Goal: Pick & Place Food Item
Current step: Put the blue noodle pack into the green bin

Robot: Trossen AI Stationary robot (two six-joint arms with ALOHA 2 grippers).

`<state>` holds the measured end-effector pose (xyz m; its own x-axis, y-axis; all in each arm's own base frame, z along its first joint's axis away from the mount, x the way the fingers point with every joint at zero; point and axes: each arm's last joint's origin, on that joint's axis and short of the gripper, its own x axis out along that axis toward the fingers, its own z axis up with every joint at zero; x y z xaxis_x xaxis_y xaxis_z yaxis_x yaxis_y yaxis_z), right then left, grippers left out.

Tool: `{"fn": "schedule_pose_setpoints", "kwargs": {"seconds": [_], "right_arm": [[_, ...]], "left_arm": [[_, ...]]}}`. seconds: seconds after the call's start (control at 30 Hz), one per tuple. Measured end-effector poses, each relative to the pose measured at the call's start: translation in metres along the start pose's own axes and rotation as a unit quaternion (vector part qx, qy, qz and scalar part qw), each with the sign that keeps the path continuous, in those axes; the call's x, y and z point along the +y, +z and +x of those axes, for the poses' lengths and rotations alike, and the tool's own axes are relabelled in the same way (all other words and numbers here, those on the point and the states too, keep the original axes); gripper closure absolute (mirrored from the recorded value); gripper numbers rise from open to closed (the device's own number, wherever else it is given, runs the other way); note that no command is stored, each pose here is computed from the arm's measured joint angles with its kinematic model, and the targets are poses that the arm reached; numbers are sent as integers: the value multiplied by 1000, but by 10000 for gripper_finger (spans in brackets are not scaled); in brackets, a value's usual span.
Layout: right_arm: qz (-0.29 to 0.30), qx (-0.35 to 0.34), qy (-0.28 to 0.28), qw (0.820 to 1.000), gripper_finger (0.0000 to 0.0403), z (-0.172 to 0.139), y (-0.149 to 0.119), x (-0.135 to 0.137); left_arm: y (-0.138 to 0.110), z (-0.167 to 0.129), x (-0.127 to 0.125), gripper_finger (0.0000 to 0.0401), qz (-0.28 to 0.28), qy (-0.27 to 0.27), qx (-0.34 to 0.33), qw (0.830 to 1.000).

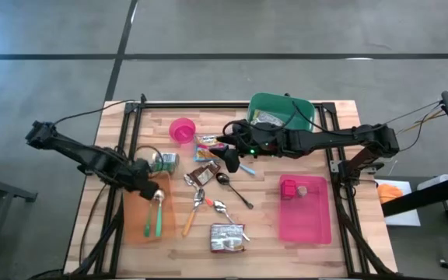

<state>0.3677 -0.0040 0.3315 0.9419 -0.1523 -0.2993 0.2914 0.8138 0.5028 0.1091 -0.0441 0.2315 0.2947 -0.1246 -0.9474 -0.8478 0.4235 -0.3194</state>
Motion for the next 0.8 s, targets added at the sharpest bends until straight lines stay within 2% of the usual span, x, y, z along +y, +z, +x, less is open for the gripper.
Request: {"fn": "schedule_pose_setpoints", "kwargs": {"seconds": [0.2, 0.3, 0.43, 0.5, 0.63, 0.8], "right_arm": [[44, 105, -36, 993, 108, -2, -18, -10], [65, 138, -61, 986, 108, -5, -25, -13], [74, 165, -83, 980, 108, -5, -33, -15], [71, 177, -90, 978, 108, -4, -37, -15], [74, 198, -112, 971, 108, 0, -47, -18], [136, 201, -221, 945, 108, 5, -52, -38]], "left_arm": [[10, -29, -19, 155, 101, -62, -90, 989], [17, -36, -28, 155, 160, -100, -124, 974], [29, -40, -38, 155, 210, -145, -164, 953], [35, -40, -40, 155, 225, -159, -174, 946], [47, -40, -37, 155, 233, -161, -177, 942], [62, -42, -31, 155, 221, -163, -179, 945]]}}
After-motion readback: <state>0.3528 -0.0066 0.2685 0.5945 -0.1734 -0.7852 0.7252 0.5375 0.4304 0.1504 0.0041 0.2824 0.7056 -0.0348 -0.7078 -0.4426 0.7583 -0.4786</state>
